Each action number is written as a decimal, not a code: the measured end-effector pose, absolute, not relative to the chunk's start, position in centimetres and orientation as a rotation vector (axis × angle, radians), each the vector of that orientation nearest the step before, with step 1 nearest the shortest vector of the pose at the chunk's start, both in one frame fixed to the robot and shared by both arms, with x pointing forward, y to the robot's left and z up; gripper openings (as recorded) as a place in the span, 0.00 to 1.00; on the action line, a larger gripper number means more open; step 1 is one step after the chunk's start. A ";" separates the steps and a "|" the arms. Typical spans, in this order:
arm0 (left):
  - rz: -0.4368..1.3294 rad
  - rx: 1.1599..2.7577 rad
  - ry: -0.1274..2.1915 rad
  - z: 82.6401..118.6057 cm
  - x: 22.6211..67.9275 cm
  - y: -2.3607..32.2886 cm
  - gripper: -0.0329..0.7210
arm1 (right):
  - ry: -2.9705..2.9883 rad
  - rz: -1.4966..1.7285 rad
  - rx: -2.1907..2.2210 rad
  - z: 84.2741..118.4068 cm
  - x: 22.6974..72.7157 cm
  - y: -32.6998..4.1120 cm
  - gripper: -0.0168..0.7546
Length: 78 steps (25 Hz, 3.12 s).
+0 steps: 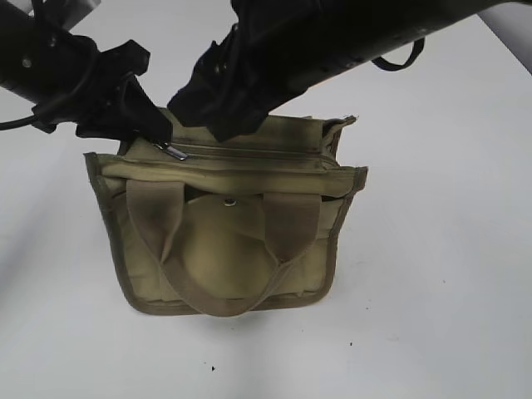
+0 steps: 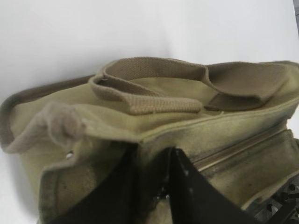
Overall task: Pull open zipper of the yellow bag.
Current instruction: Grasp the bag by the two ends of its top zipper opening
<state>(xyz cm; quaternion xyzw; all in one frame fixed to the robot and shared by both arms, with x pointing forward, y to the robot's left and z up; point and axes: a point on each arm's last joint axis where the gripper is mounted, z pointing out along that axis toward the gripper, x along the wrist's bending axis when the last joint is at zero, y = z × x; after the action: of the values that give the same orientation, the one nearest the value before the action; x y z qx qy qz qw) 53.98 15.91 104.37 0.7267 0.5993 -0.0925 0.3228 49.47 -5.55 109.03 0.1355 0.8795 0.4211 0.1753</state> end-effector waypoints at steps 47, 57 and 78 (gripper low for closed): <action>-0.280 1.917 1.525 106.4 52.6 15.9 0.10 | 2.422 1.126 0.329 105.2 51.1 -2.5 0.32; -0.280 1.919 1.525 106.3 52.6 15.9 0.10 | 2.527 1.085 0.339 103.3 51.1 -2.1 0.33; -0.272 1.929 1.524 106.3 52.6 16.0 0.10 | 2.558 1.038 0.335 101.7 51.7 -1.8 0.12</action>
<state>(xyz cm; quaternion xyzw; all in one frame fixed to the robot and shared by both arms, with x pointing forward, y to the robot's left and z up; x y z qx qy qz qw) 52.58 15.98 106.34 0.7369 0.5819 -0.1038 0.3280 51.73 -1.85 101.74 0.1186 0.9050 0.3671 0.1792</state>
